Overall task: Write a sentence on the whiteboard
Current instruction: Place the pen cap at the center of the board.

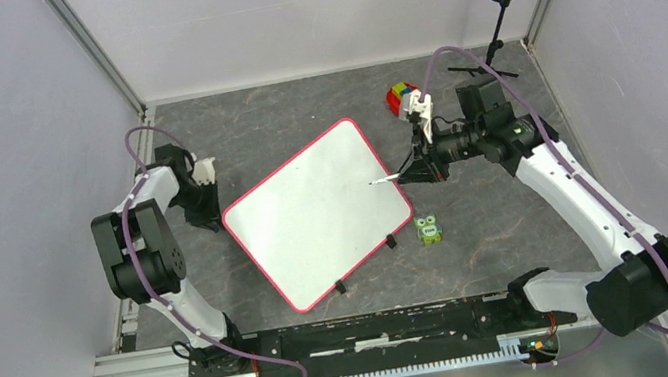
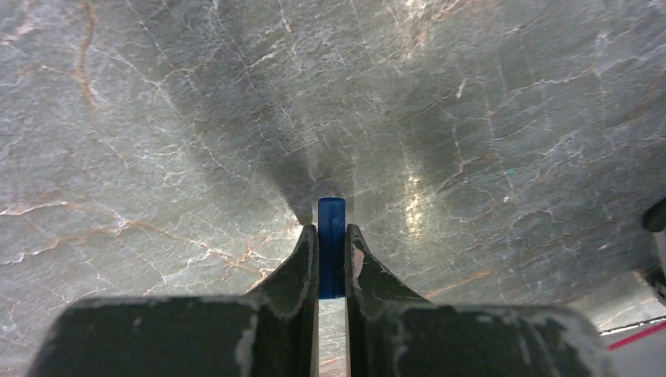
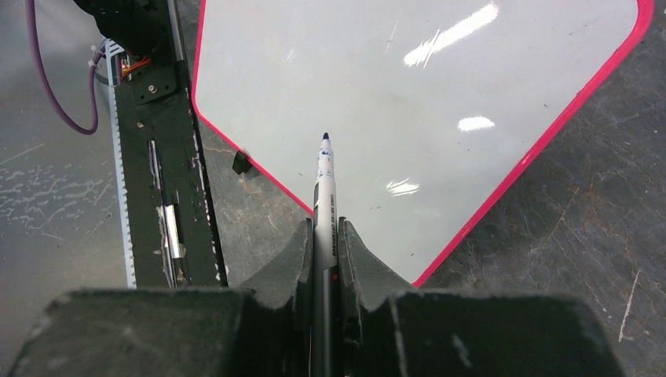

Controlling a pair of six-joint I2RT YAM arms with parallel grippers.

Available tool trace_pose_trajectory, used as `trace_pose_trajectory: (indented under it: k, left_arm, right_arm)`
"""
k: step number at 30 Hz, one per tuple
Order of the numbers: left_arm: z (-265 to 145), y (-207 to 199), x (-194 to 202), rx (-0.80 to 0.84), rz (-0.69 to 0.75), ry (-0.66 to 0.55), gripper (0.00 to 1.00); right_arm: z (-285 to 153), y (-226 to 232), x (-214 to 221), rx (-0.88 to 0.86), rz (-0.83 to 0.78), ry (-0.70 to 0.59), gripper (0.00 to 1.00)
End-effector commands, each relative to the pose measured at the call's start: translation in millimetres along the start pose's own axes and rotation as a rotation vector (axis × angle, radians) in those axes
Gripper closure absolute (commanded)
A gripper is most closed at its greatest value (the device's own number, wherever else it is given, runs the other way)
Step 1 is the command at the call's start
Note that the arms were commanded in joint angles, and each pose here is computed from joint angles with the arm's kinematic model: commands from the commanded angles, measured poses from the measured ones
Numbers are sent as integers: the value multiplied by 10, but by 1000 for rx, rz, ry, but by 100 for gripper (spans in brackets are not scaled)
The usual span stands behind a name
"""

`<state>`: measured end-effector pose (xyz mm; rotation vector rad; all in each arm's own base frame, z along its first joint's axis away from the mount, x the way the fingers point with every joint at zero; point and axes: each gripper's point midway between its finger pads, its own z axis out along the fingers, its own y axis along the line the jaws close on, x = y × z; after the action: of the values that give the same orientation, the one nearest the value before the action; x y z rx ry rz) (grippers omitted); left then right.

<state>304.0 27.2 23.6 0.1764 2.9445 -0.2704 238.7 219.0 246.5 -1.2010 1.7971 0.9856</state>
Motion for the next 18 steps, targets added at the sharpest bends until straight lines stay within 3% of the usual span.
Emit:
trace_pose_trajectory:
  k: [1, 9, 18]
  left_arm:
    - [111, 68, 16, -5, 83, 17, 86]
    - [162, 49, 107, 19, 133, 47, 66]
    - [134, -35, 140, 59, 158, 37, 54]
  right_arm:
    - [-43, -55, -210, 28, -48, -9, 100]
    - [-75, -195, -289, 84, -33, 28, 100]
    - [-68, -344, -305, 118, -61, 69, 100]
